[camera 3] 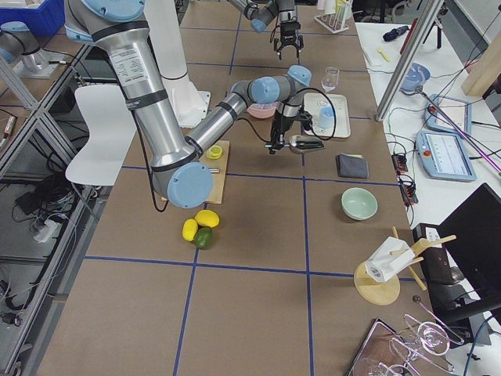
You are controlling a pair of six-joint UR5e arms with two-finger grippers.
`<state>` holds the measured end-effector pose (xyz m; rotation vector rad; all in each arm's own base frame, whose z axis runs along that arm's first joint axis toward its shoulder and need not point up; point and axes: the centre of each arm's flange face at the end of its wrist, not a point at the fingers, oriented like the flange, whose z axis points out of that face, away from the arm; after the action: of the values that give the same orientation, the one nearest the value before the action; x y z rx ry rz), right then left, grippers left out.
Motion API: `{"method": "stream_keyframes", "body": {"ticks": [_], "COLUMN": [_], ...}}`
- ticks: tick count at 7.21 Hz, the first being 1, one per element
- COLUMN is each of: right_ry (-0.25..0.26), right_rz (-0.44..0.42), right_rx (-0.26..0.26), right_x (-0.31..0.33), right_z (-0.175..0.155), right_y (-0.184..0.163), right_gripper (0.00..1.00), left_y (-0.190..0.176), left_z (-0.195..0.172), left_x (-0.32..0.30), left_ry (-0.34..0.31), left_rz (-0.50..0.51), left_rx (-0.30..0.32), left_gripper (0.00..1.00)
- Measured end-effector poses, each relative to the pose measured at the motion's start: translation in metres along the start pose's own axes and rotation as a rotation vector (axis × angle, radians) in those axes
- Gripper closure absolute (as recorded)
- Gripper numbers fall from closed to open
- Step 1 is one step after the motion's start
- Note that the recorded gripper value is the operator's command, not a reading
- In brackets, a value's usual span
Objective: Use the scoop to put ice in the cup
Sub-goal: 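Carry the empty scoop back with the right gripper while the left gripper withdraws, then lower the scoop onto the table with the right gripper and release it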
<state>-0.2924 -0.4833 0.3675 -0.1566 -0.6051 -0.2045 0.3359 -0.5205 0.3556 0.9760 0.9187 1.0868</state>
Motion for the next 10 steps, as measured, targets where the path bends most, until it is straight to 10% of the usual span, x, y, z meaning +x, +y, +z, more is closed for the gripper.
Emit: {"method": "stream_keyframes", "body": {"ticks": [10], "right_ry": [-0.07], "right_rz": [0.042], "right_rx": [-0.028], "right_x": [0.044], "right_z": [0.131], "right_y": [0.063], "right_gripper": [1.0], "left_y": [0.115], "left_z": [-0.095], "left_x": [-0.099], "left_ry": [-0.156], "left_rz": [-0.482], "left_rx": [-0.392], "left_gripper": [0.0]}}
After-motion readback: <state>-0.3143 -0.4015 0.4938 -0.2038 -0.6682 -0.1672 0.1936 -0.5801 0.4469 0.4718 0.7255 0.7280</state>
